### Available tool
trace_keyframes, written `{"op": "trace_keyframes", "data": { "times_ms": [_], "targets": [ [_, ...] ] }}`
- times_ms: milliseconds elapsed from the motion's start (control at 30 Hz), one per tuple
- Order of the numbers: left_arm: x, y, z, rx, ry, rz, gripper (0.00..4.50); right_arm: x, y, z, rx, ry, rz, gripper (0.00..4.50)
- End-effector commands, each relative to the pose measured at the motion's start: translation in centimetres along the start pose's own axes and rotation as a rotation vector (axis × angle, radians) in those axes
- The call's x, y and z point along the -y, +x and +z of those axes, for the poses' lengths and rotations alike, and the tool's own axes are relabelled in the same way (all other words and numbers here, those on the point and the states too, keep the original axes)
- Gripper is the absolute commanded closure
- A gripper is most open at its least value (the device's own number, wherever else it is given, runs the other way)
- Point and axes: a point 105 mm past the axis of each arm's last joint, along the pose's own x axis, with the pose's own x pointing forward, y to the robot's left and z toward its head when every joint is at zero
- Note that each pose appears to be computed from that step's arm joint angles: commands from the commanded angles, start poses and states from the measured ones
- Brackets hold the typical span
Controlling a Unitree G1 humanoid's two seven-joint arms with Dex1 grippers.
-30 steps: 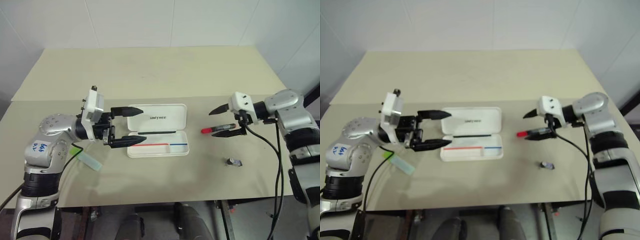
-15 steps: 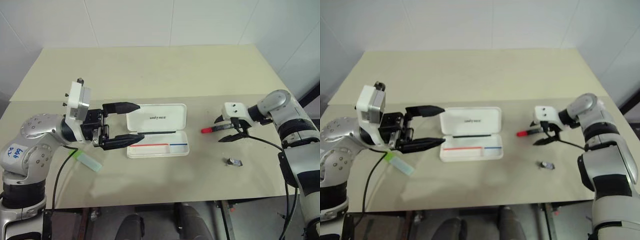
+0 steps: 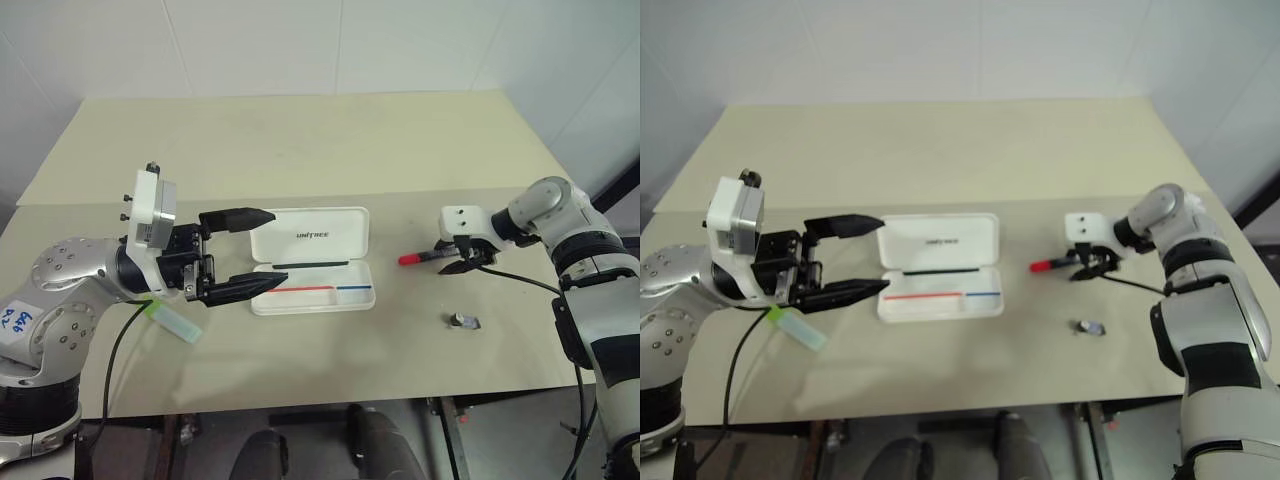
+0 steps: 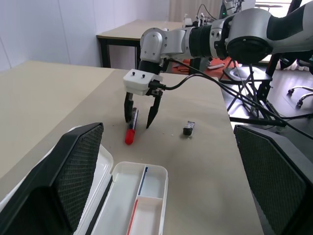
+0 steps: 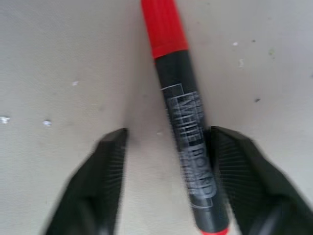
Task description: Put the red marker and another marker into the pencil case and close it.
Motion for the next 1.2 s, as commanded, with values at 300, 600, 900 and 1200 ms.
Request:
{"op": "trace_keyframes", "data": {
  "times_ms": [300,600,900,1200],
  "targets": [
    [0.7,0.4,1.0,0.008,0.051,-0.036,0.00,-0.7,0.8,0.1,0.017,0.002,0.050,3.91],
    [0.0,0.1,-0.3,-0.018,0.061,-0.040,0.00,0.9,-1.1,3.2,0.229,-0.004,-0.038,3.91],
    [-1.0,-1.2,-3.1,-0.074,0.064,-0.034,0.00,0.8,-3.8,6.5,0.418,-0.111,-0.028,3.91],
    [-1.4,-2.9,-5.0,-0.142,0.058,0.001,0.00,-4.0,-2.8,12.9,0.637,-0.170,0.118,3.91]
  ]
}}
